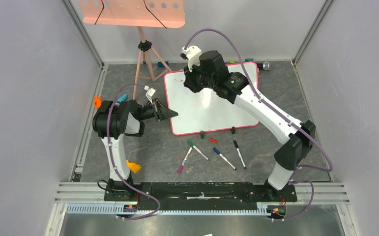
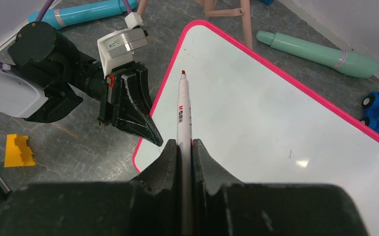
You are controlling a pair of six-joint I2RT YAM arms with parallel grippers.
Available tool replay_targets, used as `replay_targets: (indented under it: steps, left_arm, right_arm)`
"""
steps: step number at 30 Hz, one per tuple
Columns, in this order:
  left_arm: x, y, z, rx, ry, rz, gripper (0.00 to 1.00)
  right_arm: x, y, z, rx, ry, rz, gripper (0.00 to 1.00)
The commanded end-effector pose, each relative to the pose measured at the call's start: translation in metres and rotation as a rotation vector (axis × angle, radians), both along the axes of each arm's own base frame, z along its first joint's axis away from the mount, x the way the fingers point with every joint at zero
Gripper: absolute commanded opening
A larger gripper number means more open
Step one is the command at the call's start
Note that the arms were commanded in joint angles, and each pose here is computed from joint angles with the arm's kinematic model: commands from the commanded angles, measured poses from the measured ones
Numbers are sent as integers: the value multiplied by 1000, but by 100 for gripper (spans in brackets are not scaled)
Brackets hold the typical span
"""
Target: Write a sentence on the whiteboard
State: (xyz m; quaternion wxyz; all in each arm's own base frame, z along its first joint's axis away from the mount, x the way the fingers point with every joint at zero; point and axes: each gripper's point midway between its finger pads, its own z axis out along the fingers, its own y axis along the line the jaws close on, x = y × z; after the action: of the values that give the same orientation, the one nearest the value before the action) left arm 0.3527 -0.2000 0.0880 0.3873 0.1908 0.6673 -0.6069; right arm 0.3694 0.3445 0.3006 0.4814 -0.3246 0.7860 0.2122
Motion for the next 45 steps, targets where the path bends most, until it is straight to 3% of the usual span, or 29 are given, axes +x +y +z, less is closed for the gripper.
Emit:
replay_targets:
  steps: [1, 13, 29, 45]
  left_arm:
    - [25, 12, -15, 66, -191, 134, 7]
    - [11, 15, -17, 109, -257, 153, 10]
    - [10, 18, -20, 115, -241, 185, 11]
    - [8, 16, -20, 111, -239, 164, 11]
  right_arm:
    - [6, 11, 16, 13, -59, 32, 0]
    - [23, 30, 4, 3, -68, 3, 0]
    - [30, 34, -3, -48, -123, -88, 0]
    - [39, 51, -12, -41, -124, -66, 0]
